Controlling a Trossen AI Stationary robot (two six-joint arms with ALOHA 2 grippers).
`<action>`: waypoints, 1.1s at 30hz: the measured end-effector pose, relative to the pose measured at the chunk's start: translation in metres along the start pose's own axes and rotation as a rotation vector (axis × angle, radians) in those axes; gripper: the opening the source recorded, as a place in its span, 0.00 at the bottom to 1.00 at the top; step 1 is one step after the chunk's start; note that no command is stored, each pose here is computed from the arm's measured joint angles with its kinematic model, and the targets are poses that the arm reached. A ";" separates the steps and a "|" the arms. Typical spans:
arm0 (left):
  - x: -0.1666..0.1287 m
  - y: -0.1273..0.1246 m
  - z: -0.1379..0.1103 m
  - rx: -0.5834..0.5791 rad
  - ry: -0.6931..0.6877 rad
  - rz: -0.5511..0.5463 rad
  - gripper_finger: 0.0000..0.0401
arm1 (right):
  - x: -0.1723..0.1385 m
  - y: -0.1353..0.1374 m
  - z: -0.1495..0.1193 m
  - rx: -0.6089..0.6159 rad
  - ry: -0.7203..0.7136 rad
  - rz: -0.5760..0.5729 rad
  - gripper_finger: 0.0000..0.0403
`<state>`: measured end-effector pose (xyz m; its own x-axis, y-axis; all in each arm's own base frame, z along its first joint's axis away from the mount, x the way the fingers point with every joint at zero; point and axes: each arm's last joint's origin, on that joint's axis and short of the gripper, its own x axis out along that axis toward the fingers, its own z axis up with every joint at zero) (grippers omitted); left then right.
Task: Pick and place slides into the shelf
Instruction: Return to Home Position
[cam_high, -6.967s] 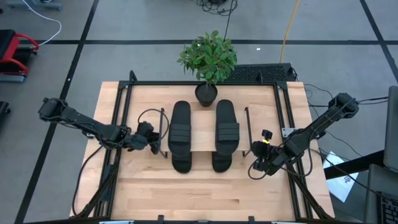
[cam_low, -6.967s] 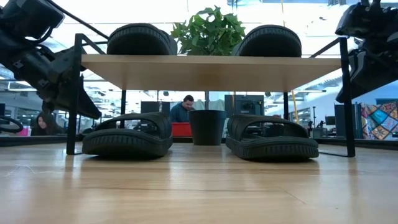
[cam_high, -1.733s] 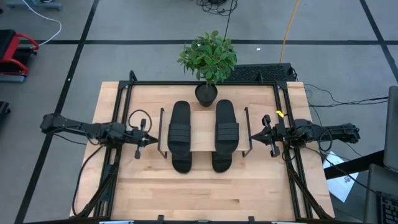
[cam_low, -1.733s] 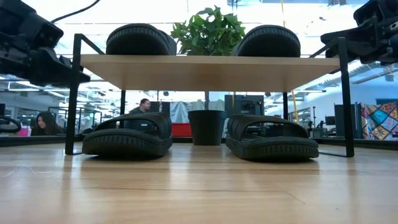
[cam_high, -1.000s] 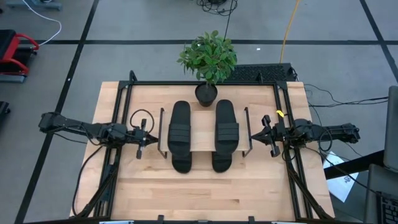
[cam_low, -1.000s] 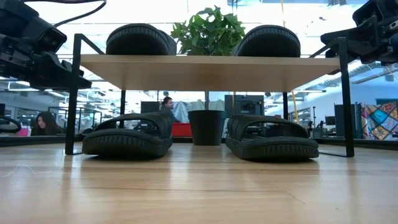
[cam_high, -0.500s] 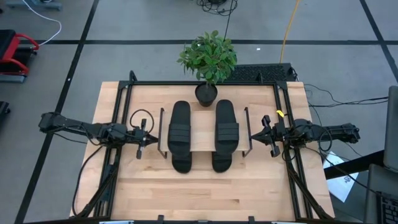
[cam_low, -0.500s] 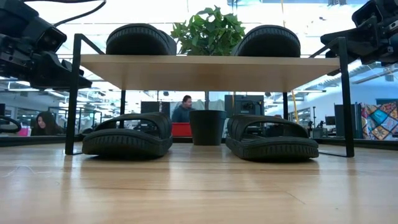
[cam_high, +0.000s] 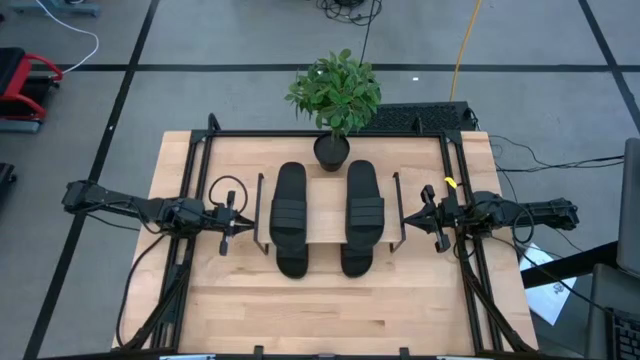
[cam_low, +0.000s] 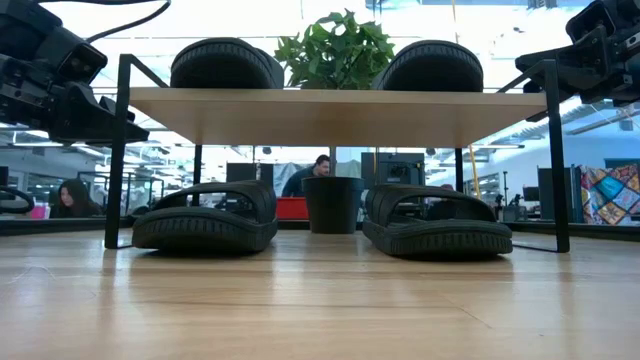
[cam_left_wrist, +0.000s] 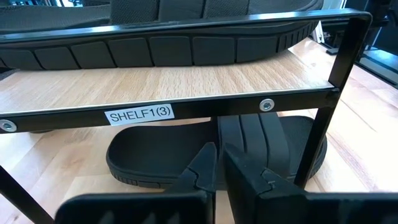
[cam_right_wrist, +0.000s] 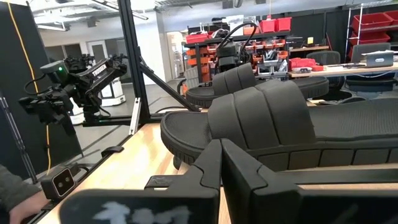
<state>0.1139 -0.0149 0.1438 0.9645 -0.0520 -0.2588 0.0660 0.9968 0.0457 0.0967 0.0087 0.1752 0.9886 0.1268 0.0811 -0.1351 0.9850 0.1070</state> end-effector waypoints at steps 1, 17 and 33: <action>0.000 0.000 0.000 0.000 0.000 0.000 0.07 | 0.000 0.000 0.000 0.000 0.000 0.000 0.00; 0.000 0.000 0.000 0.000 -0.001 0.001 0.03 | 0.000 0.000 0.000 0.000 0.000 0.000 0.00; 0.000 0.000 0.000 0.000 -0.001 0.003 0.03 | 0.000 0.000 0.000 0.000 0.000 0.000 0.00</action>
<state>0.1139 -0.0148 0.1439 0.9649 -0.0489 -0.2580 0.0630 0.9969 0.0468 0.0967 0.0087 0.1753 0.9886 0.1264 0.0815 -0.1348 0.9851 0.1070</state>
